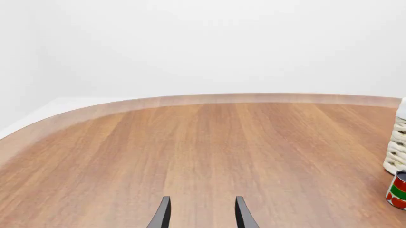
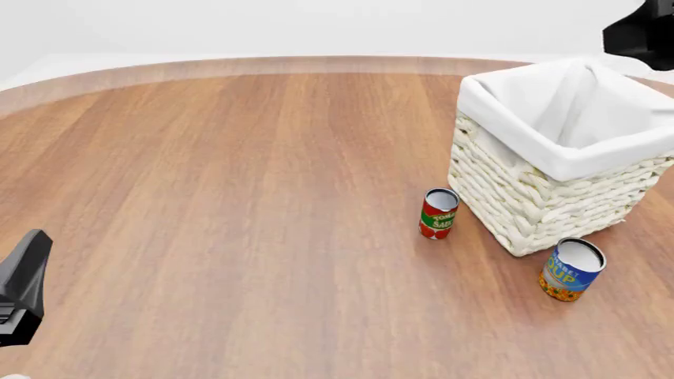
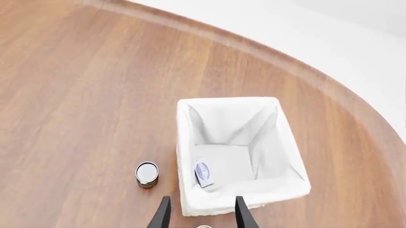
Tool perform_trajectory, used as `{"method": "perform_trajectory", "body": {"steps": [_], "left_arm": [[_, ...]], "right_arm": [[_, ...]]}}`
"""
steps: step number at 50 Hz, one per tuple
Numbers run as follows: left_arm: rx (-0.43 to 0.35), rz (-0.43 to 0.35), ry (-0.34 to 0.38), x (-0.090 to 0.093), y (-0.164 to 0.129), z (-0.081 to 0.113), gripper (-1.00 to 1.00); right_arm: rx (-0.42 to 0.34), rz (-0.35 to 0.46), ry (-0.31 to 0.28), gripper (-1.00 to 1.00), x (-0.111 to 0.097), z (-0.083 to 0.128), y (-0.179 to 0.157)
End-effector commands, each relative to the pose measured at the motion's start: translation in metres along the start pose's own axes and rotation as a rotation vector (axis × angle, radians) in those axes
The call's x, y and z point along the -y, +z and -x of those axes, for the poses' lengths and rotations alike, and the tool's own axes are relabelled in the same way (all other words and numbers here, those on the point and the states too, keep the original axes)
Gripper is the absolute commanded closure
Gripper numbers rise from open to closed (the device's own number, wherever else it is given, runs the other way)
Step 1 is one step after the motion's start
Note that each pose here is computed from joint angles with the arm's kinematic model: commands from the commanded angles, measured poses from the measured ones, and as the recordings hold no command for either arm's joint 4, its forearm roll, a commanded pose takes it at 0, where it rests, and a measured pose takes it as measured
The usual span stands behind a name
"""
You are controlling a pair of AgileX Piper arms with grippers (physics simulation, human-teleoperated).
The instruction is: Pick up the alphabet soup and the cream cheese box, and put them in the basket.
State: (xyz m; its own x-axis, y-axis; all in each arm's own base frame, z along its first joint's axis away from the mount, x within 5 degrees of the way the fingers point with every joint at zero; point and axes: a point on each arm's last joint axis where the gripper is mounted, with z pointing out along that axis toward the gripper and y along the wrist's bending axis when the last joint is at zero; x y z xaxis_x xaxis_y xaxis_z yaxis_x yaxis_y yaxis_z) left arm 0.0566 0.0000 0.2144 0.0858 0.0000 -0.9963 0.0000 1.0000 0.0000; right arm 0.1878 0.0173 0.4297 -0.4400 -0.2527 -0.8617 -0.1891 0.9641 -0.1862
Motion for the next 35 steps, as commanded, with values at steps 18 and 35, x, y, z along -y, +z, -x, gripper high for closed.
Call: {"method": "perform_trajectory", "body": {"steps": [18,35], "left_arm": [[0.0,0.0,0.0,0.0,0.0,0.0,-1.0],[0.0,0.0,0.0,0.0,0.0,0.0,-1.0]], "right_arm": [[-0.002,-0.022,0.054,-1.0,-0.002,-0.029,0.012],[-0.036,-0.013,0.099,-1.0,-0.01,-0.064,0.013]]}}
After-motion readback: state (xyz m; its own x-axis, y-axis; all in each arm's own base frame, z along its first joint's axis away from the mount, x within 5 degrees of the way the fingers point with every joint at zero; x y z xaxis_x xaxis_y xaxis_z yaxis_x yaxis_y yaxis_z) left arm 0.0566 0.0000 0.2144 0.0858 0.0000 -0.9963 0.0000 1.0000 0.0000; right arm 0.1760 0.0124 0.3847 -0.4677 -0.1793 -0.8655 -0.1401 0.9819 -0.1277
